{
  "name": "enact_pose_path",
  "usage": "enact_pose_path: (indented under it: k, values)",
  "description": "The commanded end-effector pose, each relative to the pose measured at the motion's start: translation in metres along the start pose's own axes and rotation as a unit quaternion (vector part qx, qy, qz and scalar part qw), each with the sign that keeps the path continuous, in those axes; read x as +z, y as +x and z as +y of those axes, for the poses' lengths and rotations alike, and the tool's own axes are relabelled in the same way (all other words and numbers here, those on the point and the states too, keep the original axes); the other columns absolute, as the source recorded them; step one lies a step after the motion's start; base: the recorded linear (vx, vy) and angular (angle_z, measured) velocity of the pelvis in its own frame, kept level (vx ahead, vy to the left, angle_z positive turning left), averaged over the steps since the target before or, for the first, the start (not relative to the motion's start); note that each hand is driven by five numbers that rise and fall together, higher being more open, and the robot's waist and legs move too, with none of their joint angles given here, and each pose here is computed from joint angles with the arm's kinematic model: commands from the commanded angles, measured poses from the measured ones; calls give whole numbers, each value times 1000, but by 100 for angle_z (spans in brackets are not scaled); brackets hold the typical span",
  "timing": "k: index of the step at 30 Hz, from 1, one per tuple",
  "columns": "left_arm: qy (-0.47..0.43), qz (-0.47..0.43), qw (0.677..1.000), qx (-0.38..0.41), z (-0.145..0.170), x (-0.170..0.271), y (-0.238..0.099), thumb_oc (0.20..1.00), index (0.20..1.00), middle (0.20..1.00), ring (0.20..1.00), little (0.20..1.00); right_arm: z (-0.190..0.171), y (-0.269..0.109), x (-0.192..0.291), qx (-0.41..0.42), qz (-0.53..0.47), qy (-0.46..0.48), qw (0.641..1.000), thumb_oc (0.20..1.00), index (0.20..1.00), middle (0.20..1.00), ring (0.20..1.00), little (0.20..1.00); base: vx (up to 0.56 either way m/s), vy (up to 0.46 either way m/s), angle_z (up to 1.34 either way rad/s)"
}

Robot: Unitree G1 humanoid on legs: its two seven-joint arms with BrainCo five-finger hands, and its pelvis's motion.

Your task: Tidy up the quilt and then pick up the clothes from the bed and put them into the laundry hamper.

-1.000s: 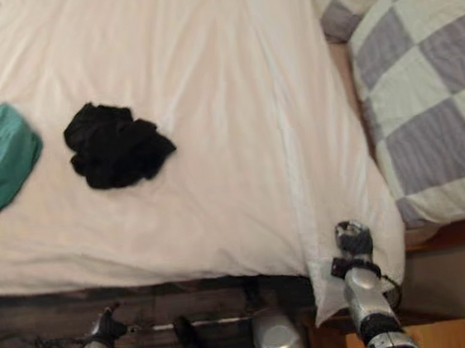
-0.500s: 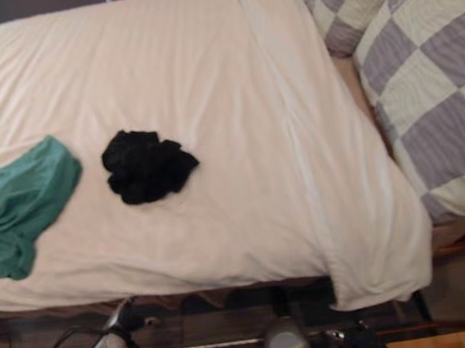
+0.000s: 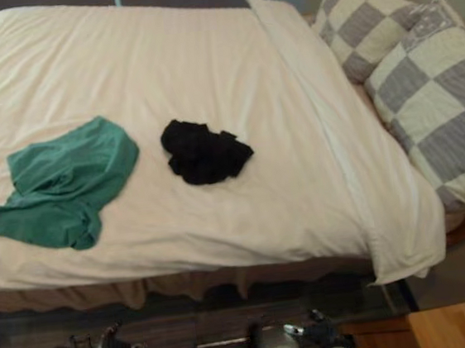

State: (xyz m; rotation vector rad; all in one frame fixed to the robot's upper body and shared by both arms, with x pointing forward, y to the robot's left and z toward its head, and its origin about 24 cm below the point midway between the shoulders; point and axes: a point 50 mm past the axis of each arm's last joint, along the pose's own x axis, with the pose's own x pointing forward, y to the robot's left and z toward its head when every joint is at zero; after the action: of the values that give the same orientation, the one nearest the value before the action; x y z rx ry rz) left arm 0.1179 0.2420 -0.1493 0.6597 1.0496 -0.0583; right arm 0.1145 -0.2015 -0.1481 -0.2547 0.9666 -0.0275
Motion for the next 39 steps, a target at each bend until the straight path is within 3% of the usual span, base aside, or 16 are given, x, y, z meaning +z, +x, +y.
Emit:
enact_pose_path:
  k: [1, 5, 13, 17, 25, 30, 31, 34, 35, 36, 37, 38, 39]
  values:
    - [1, -65, 998, 15, 7, 36, 6, 1000, 1000, 1000, 1000, 1000, 10, 10, 41, 25, -68, -33, 997, 1000, 1000, 1000, 1000, 1000, -172, 168, 6]
    - [-25, -115, 993, 18, 4, 55, 4, 1000, 1000, 1000, 1000, 1000, 0, 14, 55, 12, -85, -116, 990, 1000, 1000, 1000, 1000, 1000, -50, 320, -15]
    - [-18, -150, 988, -2, -4, 78, 2, 1000, 1000, 1000, 1000, 1000, -11, 13, 56, 3, -86, -109, 990, 1000, 1000, 1000, 1000, 1000, 194, 568, -28]
    - [-6, -150, 989, 11, 13, 80, 5, 1000, 1000, 1000, 1000, 1000, 11, 15, 72, 23, -104, -90, 990, 1000, 1000, 1000, 1000, 1000, 133, 535, -34]
    - [3, -99, 995, 11, 7, 58, 8, 1000, 1000, 1000, 1000, 1000, 15, 17, 56, 27, -76, -114, 990, 1000, 1000, 1000, 1000, 1000, 74, 166, 24]
    - [-130, -5, 991, 29, -5, 17, 3, 1000, 1000, 1000, 1000, 1000, -7, 12, 6, -42, 37, -38, 998, 1000, 1000, 1000, 1000, 1000, 122, -41, 52]
    - [-223, 43, 972, 61, -5, -1, 0, 1000, 1000, 1000, 1000, 1000, -20, 7, -12, -84, 77, 14, 993, 1000, 1000, 1000, 1000, 1000, 127, -62, 8]
    - [-301, 83, 945, 94, -2, -20, -4, 1000, 1000, 1000, 1000, 1000, -31, 1, -31, -120, 113, 57, 985, 1000, 1000, 1000, 1000, 1000, 92, -69, 7]
    - [-392, 114, 903, 135, 4, -37, -9, 1000, 1000, 1000, 1000, 1000, -42, -5, -44, -156, 132, 104, 973, 1000, 1000, 1000, 1000, 1000, 31, -37, 0]
    - [-392, 114, 903, 135, 4, -37, -9, 1000, 1000, 1000, 1000, 1000, -42, -6, -44, -156, 132, 104, 973, 1000, 1000, 1000, 1000, 1000, 47, -52, 2]
    - [-427, 128, 883, 150, 7, -47, -11, 1000, 1000, 1000, 1000, 1000, -48, -9, -51, -175, 139, 128, 966, 1000, 1000, 1000, 1000, 1000, 41, -36, 1]
    - [-493, 135, 836, 201, 23, -61, -15, 1000, 1000, 1000, 1000, 1000, -64, -16, -62, -215, 154, 165, 950, 1000, 1000, 1000, 1000, 1000, 46, -45, 0]
    - [-524, 130, 812, 223, 31, -65, -17, 1000, 1000, 1000, 1000, 1000, -73, -18, -62, -233, 145, 183, 944, 1000, 1000, 1000, 1000, 1000, 33, -29, -1]
